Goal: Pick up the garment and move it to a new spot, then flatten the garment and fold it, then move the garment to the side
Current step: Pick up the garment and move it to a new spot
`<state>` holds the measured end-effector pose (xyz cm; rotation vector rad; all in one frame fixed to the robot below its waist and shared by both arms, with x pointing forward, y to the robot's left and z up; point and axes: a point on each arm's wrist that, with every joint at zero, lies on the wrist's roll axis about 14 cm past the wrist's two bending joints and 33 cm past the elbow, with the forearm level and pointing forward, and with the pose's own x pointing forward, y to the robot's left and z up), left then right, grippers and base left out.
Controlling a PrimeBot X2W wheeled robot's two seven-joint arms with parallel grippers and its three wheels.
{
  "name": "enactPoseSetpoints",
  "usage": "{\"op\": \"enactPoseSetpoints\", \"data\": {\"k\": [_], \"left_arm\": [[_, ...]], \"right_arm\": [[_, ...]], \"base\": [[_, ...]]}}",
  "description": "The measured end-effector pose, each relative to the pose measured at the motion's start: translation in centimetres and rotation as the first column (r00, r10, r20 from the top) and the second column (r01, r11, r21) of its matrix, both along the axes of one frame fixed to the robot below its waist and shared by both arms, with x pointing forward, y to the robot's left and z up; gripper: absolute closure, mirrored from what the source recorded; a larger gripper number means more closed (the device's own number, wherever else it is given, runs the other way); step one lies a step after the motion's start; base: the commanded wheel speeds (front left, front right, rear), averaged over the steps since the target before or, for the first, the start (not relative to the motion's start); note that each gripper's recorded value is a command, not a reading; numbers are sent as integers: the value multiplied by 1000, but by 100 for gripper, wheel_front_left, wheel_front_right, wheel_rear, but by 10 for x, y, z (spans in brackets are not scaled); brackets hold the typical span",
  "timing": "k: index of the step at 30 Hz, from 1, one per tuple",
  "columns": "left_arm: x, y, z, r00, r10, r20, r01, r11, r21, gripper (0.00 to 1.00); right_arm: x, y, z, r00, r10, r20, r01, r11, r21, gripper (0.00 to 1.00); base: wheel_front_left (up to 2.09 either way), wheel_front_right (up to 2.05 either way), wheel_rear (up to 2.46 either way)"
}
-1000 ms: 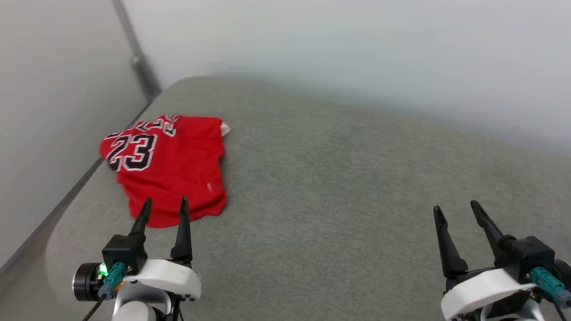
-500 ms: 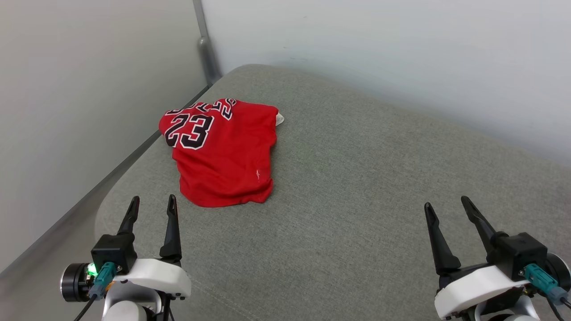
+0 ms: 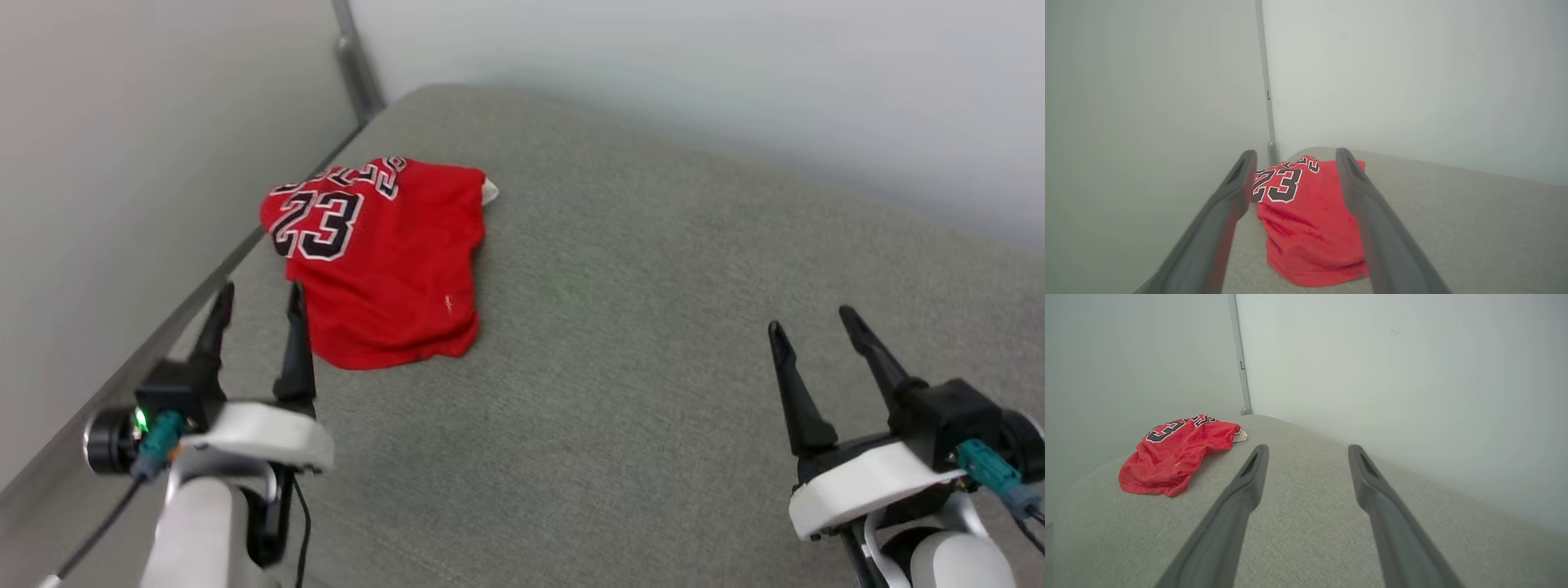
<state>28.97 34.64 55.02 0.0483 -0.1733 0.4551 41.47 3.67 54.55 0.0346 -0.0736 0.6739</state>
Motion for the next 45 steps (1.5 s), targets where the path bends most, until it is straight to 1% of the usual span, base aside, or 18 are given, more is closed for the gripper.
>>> {"op": "enactPoseSetpoints", "data": {"k": [5, 10, 13, 16, 18, 20, 23, 25, 28, 31, 33, 35, 36, 37, 38, 41, 43, 45], "left_arm": [[46, 10, 17, 999, -46, 6, 46, 999, 25, 0], [107, 29, 45, 996, -91, -18, 92, 994, 63, 0], [144, 36, 50, 989, -117, -86, 123, 990, 74, 0], [178, 49, 45, 972, -120, -201, 136, 988, 67, 0], [198, 52, 29, 943, -134, -305, 154, 987, 42, 0], [212, 51, -1, 888, -162, -431, 170, 985, -22, 0], [218, 57, -45, 775, -186, -604, 150, 983, -110, 0], [212, 65, -77, 674, -191, -714, 95, 980, -172, 0], [196, 71, -124, 519, -222, -825, -7, 965, -264, 0], [180, 70, -161, 409, -274, -871, -113, 931, -346, 0], [172, 66, -180, 370, -316, -874, -179, 899, -400, 0], [168, 66, -189, 364, -337, -868, -229, 871, -434, 0], [167, 65, -194, 365, -344, -865, -245, 861, -445, 16], [166, 65, -196, 367, -350, -862, -258, 852, -456, 54], [166, 64, -198, 373, -356, -856, -269, 842, -468, 100], [166, 66, -198, 396, -348, -850, -271, 840, -470, 100], [163, 73, -194, 415, -297, -860, -254, 870, -423, 100], [165, 75, -188, 449, -276, -850, -235, 881, -410, 100]], "right_arm": [[21, -10, -4, 999, -43, 5, 43, 999, -11, 0], [44, -24, -18, 996, -93, -11, 92, 995, -25, 0], [58, -36, -31, 991, -130, -29, 129, 991, -30, 0], [69, -45, -43, 987, -157, -41, 155, 987, -36, 0], [76, -51, -49, 984, -172, -45, 170, 985, -36, 0], [82, -57, -54, 981, -189, -48, 188, 982, -37, 0], [90, -66, -64, 976, -210, -55, 208, 977, -39, 0], [95, -71, -70, 973, -224, -59, 221, 974, -43, 0], [100, -78, -81, 968, -241, -73, 238, 970, -52, 0], [103, -85, -94, 962, -257, -93, 251, 965, -70, 0], [104, -89, -99, 959, -266, -101, 259, 963, -78, 0], [104, -94, -103, 955, -276, -110, 268, 960, -87, 0], [104, -96, -105, 953, -281, -112, 272, 958, -90, 0], [104, -97, -106, 952, -285, -114, 275, 957, -93, 0], [105, -99, -106, 951, -289, -114, 279, 956, -94, 0], [105, -99, -102, 951, -290, -105, 281, 955, -91, 0], [104, -98, -96, 953, -287, -96, 279, 956, -87, 0], [102, -96, -90, 955, -283, -89, 276, 957, -85, 0]], "base": [[0, 0, 0], [0, 0, 0], [0, 0, 0], [0, 0, 0], [0, 0, 0], [0, 0, 0], [0, 0, 0], [0, 0, 0], [0, 0, 0], [0, 0, 0], [0, 0, 0], [0, 0, 0], [0, 0, 0], [0, 0, 0], [0, 0, 0], [0, 0, 0], [0, 0, 0], [0, 0, 0]]}}
